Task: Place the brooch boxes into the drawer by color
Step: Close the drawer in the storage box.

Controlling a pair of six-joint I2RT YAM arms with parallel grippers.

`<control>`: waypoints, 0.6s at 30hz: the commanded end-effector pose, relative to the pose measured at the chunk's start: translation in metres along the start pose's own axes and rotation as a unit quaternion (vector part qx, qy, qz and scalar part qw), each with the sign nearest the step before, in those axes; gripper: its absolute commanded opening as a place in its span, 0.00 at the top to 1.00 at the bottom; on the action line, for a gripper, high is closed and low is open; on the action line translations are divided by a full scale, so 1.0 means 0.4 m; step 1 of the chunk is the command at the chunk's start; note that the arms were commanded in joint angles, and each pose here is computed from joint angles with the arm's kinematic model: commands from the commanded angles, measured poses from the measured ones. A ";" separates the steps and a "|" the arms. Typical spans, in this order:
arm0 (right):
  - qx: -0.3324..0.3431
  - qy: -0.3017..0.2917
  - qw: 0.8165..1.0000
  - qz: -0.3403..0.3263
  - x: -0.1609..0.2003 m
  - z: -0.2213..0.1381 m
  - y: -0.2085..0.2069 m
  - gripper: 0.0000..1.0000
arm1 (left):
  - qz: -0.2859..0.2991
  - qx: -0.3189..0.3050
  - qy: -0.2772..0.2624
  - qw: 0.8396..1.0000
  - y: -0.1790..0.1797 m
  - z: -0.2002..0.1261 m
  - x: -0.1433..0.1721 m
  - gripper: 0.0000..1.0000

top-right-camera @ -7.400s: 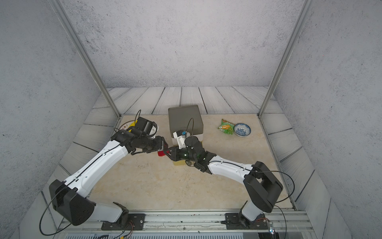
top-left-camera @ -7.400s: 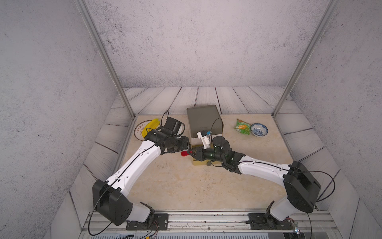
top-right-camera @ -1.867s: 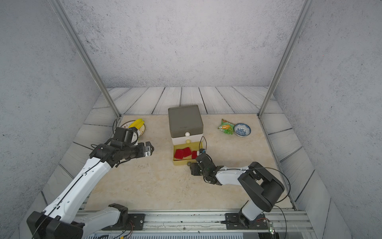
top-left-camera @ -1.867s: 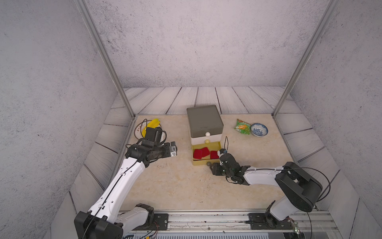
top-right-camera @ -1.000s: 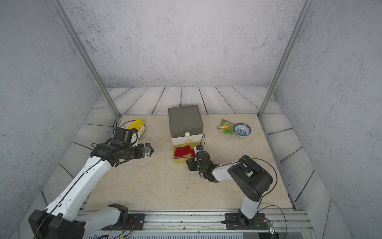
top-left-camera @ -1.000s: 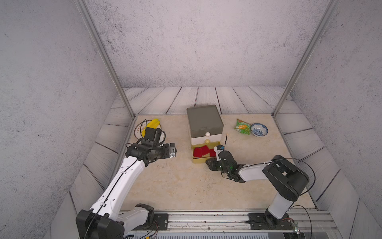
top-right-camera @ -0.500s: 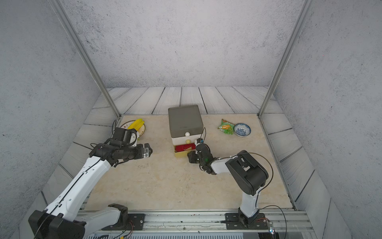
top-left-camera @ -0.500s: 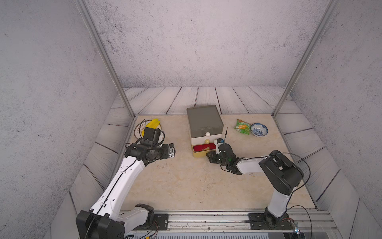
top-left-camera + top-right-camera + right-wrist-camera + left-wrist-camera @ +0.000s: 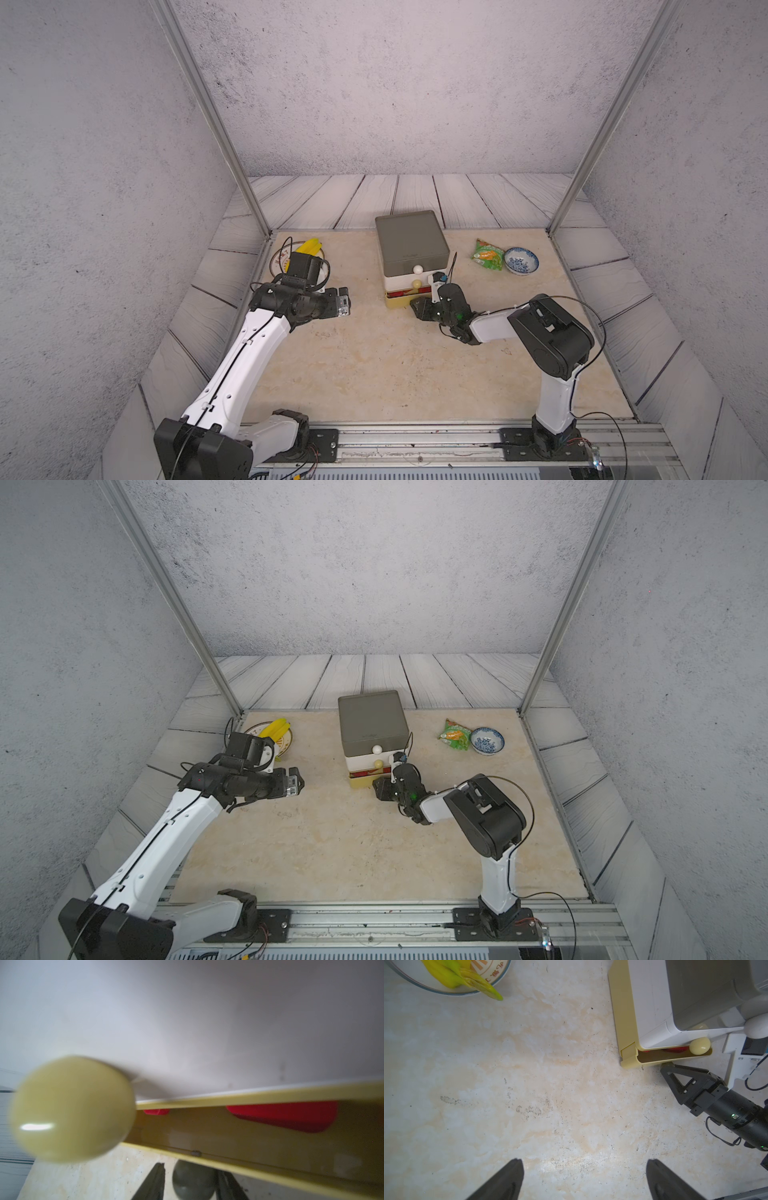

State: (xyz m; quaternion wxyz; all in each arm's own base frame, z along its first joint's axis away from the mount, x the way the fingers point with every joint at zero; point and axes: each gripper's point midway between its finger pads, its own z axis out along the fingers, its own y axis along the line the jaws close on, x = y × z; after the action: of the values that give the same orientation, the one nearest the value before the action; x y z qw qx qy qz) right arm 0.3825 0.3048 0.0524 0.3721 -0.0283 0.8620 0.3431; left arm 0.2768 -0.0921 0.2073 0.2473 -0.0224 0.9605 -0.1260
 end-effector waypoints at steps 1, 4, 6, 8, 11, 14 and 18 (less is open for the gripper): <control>-0.028 -0.055 0.998 0.007 -0.061 -0.041 0.030 0.47 | 0.006 -0.008 -0.008 1.000 0.010 -0.027 -0.007 0.02; -0.018 -0.056 0.998 0.005 -0.054 -0.082 0.023 0.42 | 0.005 -0.002 -0.014 1.000 0.005 -0.025 -0.017 0.01; -0.010 -0.057 0.998 0.001 -0.044 -0.108 0.014 0.43 | 0.008 0.002 -0.017 1.000 0.000 -0.023 -0.024 0.01; 0.012 -0.062 0.998 0.004 -0.039 -0.135 -0.011 0.52 | 0.014 0.004 -0.015 1.000 -0.004 -0.024 -0.030 0.01; 0.038 -0.071 0.996 0.028 -0.037 -0.170 -0.057 0.75 | 0.020 -0.002 -0.012 1.000 -0.002 -0.028 -0.036 0.02; 0.039 -0.061 0.996 0.048 -0.048 -0.184 -0.076 0.94 | 0.024 -0.017 -0.025 0.999 0.009 -0.034 -0.051 0.02; 0.054 -0.057 0.996 0.052 -0.058 -0.196 -0.102 1.00 | 0.023 -0.019 -0.038 0.999 0.007 -0.030 -0.071 0.01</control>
State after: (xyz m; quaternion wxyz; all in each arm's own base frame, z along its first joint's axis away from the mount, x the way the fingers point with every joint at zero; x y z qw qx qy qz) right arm 0.3628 0.2272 0.0816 0.4077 0.0487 0.8531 0.3219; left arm 0.2870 -0.0881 0.2222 0.2694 -0.0091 0.9564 -0.1121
